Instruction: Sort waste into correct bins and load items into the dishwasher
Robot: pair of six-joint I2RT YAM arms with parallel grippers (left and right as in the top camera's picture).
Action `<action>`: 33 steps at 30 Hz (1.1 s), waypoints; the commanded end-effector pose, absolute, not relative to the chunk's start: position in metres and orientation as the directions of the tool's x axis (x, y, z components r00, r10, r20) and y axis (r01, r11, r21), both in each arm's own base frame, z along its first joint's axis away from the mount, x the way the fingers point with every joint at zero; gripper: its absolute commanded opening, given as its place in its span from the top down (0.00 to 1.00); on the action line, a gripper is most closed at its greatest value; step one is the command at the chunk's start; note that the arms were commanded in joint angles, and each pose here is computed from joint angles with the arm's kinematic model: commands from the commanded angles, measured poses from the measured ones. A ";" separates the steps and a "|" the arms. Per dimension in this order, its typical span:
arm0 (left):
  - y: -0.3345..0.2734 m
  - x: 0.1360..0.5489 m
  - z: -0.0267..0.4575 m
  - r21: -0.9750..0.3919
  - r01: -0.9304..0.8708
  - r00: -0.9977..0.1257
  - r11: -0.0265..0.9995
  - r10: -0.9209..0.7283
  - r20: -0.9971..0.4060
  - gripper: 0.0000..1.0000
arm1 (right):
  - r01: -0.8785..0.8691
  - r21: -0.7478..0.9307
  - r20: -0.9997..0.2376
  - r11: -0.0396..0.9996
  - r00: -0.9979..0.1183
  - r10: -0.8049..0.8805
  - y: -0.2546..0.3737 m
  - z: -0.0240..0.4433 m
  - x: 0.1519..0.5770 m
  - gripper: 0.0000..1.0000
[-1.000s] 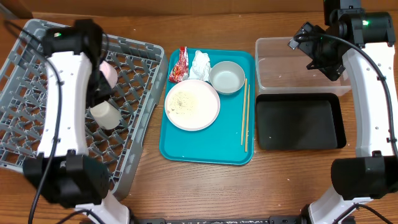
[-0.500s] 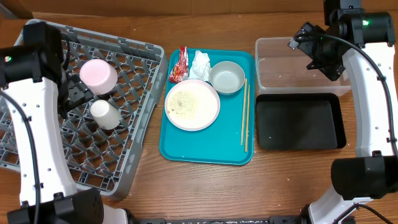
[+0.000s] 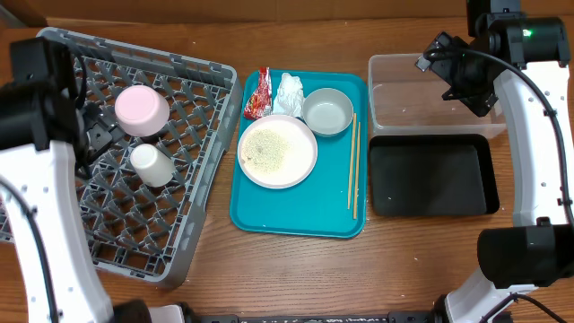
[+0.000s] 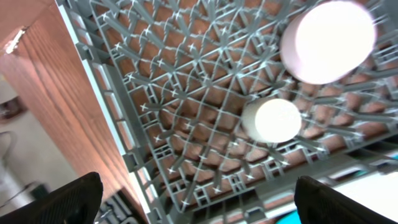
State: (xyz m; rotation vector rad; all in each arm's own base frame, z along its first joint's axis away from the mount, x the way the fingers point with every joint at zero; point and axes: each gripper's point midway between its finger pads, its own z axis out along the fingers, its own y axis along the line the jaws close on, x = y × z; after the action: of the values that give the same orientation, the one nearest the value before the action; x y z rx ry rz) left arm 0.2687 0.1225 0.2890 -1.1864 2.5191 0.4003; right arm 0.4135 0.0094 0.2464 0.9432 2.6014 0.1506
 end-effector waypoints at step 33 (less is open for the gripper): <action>-0.023 0.324 0.138 -0.002 -0.191 -0.975 0.982 -0.190 -0.111 0.24 | 0.594 0.230 -0.328 0.771 -0.698 0.636 0.007 0.255 0.415 0.00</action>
State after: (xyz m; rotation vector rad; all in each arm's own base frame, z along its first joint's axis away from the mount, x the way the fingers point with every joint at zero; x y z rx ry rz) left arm 0.3141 -0.0441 0.1513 -0.3024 3.0302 -0.2086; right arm 0.4134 0.0093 0.2464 0.9438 2.6015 0.1500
